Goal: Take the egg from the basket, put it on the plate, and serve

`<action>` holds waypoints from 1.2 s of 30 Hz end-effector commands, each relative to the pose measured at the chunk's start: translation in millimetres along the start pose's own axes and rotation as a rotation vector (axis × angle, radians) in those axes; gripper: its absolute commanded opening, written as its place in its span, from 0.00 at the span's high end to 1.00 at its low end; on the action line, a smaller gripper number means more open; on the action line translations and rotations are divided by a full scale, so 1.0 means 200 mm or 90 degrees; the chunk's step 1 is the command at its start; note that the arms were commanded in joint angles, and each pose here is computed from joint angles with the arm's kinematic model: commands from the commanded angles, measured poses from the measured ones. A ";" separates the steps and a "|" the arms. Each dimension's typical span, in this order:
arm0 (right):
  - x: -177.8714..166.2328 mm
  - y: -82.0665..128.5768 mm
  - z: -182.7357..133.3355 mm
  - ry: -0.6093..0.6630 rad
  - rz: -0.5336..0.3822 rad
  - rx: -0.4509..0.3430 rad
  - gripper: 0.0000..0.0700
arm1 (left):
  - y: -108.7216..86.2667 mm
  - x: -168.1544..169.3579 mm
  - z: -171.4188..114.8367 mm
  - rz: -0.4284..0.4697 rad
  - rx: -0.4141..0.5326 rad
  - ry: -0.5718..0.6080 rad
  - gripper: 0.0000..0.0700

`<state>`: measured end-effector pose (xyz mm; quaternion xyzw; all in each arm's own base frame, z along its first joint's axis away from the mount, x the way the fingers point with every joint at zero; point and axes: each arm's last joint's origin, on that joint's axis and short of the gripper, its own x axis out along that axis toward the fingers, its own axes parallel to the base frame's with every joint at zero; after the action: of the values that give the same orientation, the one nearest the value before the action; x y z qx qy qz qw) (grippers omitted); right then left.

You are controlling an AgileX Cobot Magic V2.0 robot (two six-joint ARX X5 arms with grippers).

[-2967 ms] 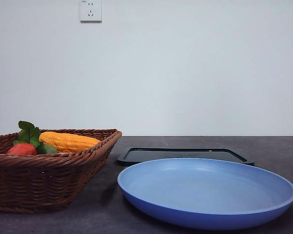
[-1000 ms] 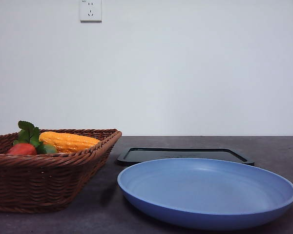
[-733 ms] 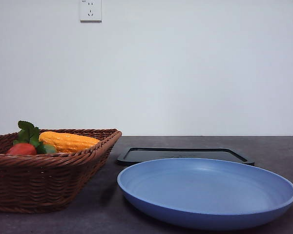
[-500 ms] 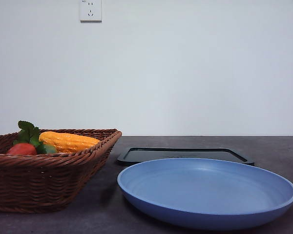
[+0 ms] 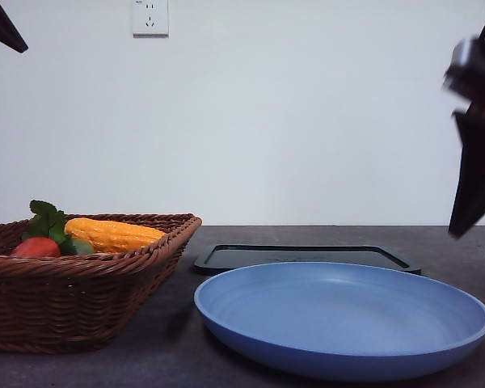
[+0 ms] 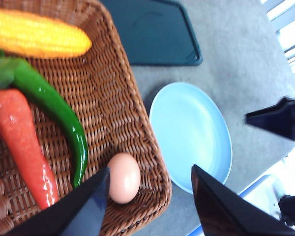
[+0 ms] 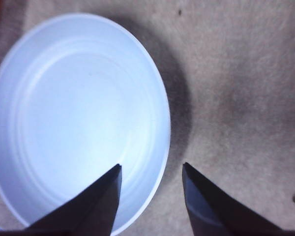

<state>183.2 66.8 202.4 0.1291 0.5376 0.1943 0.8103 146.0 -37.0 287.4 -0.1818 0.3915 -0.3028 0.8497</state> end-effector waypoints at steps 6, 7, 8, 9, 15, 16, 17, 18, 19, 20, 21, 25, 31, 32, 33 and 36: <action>0.15 -0.02 0.05 0.057 0.034 -0.009 0.64 | -0.01 0.00 0.02 -0.007 0.003 -0.005 0.51; 0.17 -0.03 0.06 0.064 0.042 -0.007 0.64 | -0.01 0.00 0.02 -0.007 0.003 -0.005 0.51; 0.19 -0.03 0.06 0.069 0.042 -0.005 0.64 | -0.01 0.00 0.02 -0.007 0.003 -0.005 0.51; 0.21 -0.04 0.06 0.074 0.041 -0.004 0.65 | -0.01 0.00 0.02 -0.007 0.003 -0.005 0.51; 0.27 -0.06 0.07 0.088 0.037 0.004 0.76 | -0.01 0.00 0.02 -0.007 0.003 -0.005 0.51; 0.28 -0.07 0.07 0.090 0.036 0.007 0.80 | -0.01 0.00 0.02 -0.007 0.003 -0.005 0.51; 0.28 -0.07 0.07 0.091 0.034 0.008 0.84 | -0.01 0.00 0.02 -0.007 0.003 -0.005 0.51; 0.28 -0.07 0.07 0.091 0.034 0.010 0.88 | -0.01 0.00 0.02 -0.007 0.003 -0.005 0.51; 0.28 -0.08 0.07 0.090 0.034 0.011 0.92 | -0.01 0.00 0.02 -0.007 0.003 -0.005 0.51; 0.28 -0.08 0.08 0.089 0.034 0.011 0.97 | -0.01 0.00 0.02 -0.008 0.002 -0.005 0.51; 0.28 -0.08 0.08 0.088 0.034 0.011 1.00 | -0.01 0.00 0.02 -0.008 0.002 -0.005 0.51; 0.25 -0.07 0.08 0.081 0.035 0.011 1.00 | -0.02 0.00 0.02 -0.011 -0.014 -0.008 0.40; 0.17 -0.05 0.06 0.066 0.037 0.007 1.00 | -0.05 0.04 0.03 -0.026 -0.002 0.016 0.37; 0.15 -0.05 0.06 0.064 0.037 0.008 1.00 | -0.06 0.05 0.04 -0.022 0.004 0.025 0.37; 0.14 -0.05 0.05 0.062 0.036 0.009 1.00 | -0.07 0.07 0.04 -0.014 0.011 0.034 0.37; 0.11 -0.05 0.05 0.054 0.036 0.009 1.00 | -0.12 0.13 0.07 0.021 0.052 0.059 0.38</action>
<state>198.2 66.9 180.6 0.1452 0.5778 0.2100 0.7752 158.3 -67.2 287.6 -0.1402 0.4313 -0.3099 0.8356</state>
